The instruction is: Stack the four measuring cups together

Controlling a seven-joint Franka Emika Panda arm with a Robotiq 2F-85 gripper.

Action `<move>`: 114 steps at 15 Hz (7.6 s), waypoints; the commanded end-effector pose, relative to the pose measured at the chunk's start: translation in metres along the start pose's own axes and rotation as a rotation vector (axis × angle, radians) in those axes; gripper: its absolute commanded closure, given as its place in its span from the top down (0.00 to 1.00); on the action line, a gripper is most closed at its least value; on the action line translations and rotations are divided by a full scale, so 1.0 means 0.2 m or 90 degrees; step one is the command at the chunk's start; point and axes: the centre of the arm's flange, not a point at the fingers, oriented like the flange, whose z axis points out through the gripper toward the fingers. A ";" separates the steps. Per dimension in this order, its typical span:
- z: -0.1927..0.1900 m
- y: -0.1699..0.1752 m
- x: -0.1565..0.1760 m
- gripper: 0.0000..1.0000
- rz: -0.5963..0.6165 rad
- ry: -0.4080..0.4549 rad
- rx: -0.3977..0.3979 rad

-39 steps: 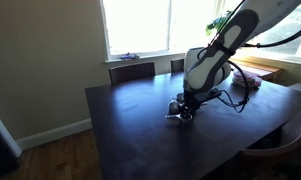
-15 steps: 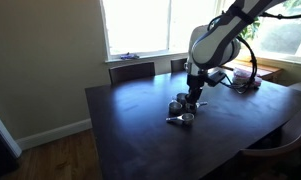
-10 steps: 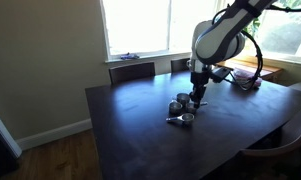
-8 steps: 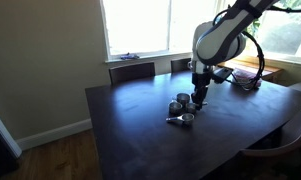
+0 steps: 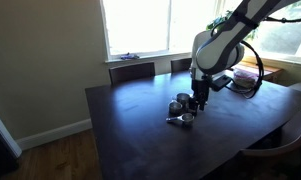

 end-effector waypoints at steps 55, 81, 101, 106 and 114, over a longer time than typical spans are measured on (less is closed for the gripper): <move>-0.25 0.25 0.14 0.04 0.139 0.070 0.037; 0.06 0.53 0.29 0.03 0.270 0.075 0.000; -0.07 0.49 0.23 1.00 0.215 -0.033 -0.028; -0.03 0.51 0.29 0.88 0.230 0.001 -0.025; 0.10 0.50 0.36 0.97 0.239 0.014 -0.038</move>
